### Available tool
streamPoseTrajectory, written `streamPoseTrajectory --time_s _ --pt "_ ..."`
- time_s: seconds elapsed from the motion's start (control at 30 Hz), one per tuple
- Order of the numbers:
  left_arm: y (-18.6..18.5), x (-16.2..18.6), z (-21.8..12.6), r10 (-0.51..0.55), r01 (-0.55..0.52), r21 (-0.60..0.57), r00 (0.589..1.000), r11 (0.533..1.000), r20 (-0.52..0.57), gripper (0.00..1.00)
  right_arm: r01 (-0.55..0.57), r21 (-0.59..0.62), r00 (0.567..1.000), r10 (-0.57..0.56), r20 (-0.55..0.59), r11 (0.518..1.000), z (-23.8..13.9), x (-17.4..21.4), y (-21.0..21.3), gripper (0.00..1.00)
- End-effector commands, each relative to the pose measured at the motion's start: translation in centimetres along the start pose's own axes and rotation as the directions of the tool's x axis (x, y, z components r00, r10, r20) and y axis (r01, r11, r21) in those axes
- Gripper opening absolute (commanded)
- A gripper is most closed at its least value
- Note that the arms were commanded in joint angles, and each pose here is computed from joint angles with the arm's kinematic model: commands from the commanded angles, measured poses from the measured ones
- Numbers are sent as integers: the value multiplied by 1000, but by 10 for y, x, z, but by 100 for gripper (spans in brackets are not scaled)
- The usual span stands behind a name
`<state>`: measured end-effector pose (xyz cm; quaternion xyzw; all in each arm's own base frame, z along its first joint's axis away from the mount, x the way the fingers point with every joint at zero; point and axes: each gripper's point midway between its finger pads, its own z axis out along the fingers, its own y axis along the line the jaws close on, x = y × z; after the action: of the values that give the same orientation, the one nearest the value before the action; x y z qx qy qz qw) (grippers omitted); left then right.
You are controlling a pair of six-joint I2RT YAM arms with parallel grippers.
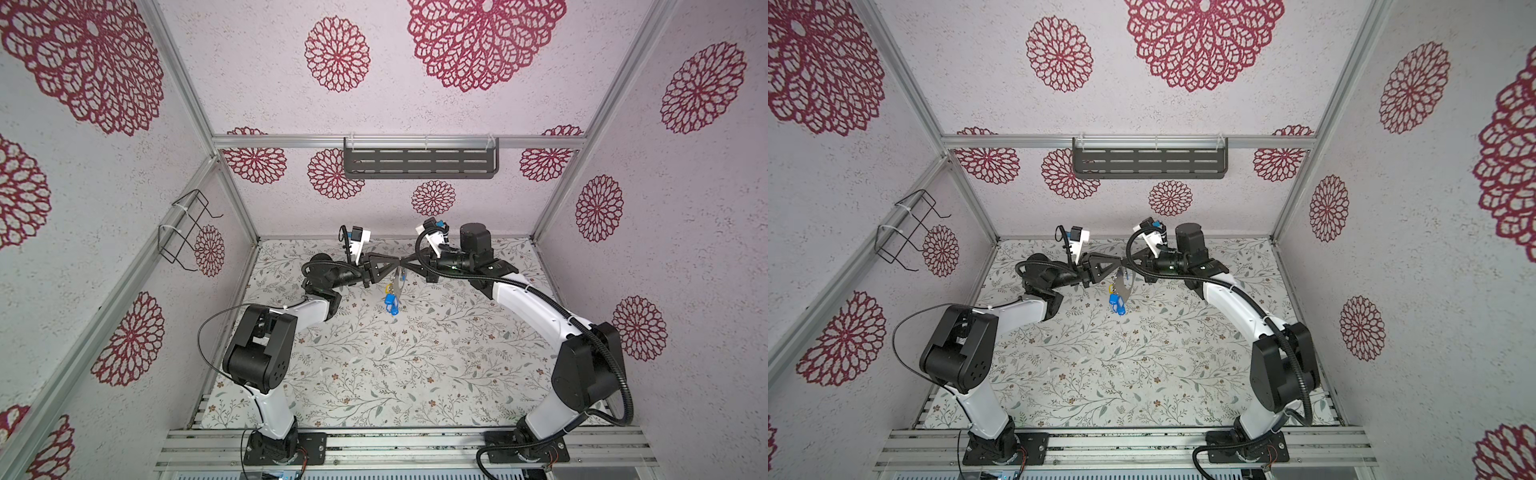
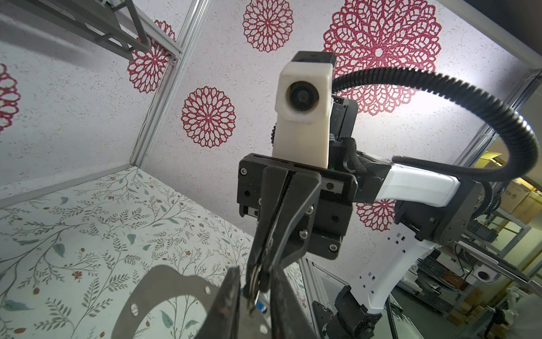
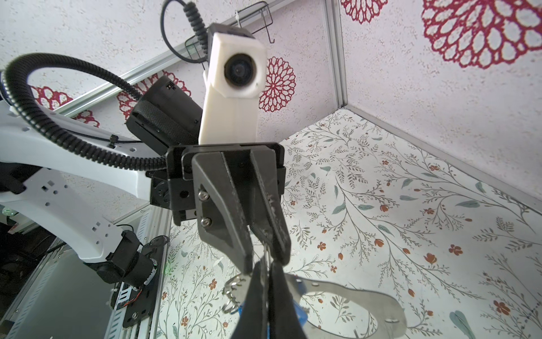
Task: Remove the keys from the keyring
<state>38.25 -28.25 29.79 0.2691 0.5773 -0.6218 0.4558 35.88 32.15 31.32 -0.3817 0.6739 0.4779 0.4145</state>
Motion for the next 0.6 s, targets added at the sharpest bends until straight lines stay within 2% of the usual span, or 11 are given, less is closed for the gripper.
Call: streamPoseTrajectory --time_s 0.0,0.13,0.37,0.4,0.47,0.57 --pt "-4 2 1 22 -22 19 1000 1000 -4 13 56 -52 997 -53 58 997 -3 -24 14 0" --pt "-4 2 2 18 -18 19 1000 1000 -6 0 48 -59 997 -45 56 997 -2 -22 14 0" --pt "-3 -3 -1 35 -35 -5 999 999 19 0 32 -43 997 -29 65 999 -3 -23 14 1" --pt "-1 -5 -1 35 -35 -21 999 999 29 0 27 -31 997 -24 68 999 -4 -23 13 18" --pt "3 -10 -2 27 -25 -54 999 998 39 0 22 25 997 -24 71 999 -6 -22 5 37" --pt "6 -14 -2 14 -10 -90 999 996 40 0 45 146 996 -56 71 988 -16 -18 -8 51"
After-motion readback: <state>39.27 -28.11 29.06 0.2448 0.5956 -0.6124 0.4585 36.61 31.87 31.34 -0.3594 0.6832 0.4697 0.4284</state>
